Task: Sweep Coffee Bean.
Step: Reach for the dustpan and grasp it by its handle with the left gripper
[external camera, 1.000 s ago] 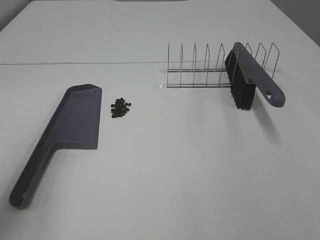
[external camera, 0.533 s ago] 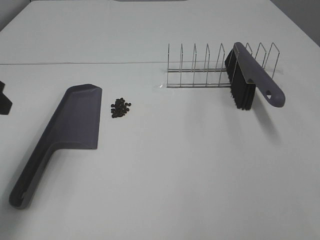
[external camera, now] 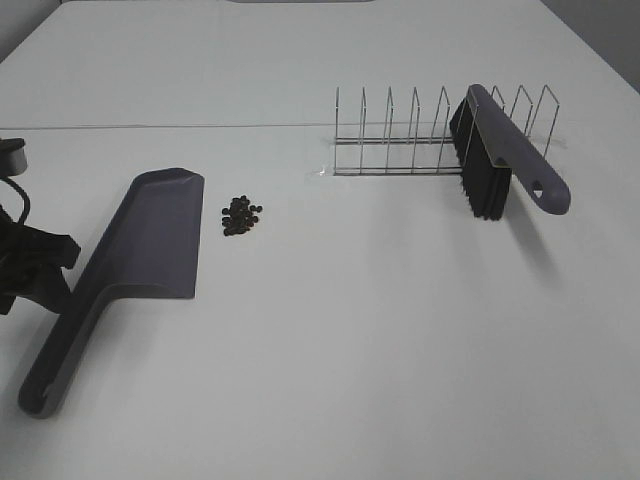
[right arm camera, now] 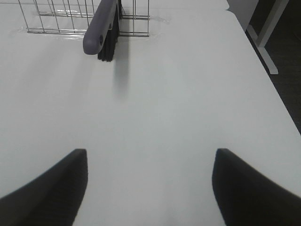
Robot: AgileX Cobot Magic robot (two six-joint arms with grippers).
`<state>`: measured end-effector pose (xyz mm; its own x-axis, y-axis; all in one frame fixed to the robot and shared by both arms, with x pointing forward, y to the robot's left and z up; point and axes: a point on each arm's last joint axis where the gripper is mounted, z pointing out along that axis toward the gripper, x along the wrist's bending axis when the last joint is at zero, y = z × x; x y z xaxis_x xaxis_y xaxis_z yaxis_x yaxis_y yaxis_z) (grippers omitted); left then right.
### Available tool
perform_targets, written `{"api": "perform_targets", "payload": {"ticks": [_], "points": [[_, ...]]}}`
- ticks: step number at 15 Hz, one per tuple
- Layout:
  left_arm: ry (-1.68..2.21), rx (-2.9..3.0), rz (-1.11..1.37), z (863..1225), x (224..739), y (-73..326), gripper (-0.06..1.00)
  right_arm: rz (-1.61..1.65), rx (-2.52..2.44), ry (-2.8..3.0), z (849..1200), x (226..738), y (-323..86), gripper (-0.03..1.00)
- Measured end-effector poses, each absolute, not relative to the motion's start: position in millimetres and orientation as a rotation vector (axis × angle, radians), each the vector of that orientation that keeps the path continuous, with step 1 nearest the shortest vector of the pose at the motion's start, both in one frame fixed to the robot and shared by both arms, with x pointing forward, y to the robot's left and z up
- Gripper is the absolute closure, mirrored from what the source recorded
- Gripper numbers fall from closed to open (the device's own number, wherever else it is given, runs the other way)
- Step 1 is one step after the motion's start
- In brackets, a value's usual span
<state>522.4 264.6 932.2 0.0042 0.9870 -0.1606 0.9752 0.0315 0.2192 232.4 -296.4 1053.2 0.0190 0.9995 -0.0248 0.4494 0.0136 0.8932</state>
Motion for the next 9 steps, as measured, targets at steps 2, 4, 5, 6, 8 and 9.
{"api": "perform_targets", "payload": {"ticks": [2,4,5,6,8,9], "points": [[2.023,2.027,0.077,926.0,525.5,258.9,0.38,0.918,1.538,1.533,1053.2,232.4,-296.4,0.26],[1.979,2.067,0.091,918.6,527.6,246.8,0.38,0.918,1.538,1.533,1053.2,232.4,-296.4,0.26],[1.983,2.067,0.091,915.2,528.5,244.9,0.38,0.919,1.539,1.532,1053.2,232.4,-296.4,0.26],[1.990,2.057,0.103,912.6,530.2,245.0,0.38,0.919,1.539,1.532,1053.2,232.4,-296.4,0.26],[1.991,2.046,0.133,906.6,534.1,245.7,0.37,0.919,1.539,1.532,1053.2,232.4,-296.4,0.26],[1.996,2.042,0.137,903.0,535.8,245.7,0.37,0.919,1.539,1.532,1053.2,232.4,-296.4,0.26]]}}
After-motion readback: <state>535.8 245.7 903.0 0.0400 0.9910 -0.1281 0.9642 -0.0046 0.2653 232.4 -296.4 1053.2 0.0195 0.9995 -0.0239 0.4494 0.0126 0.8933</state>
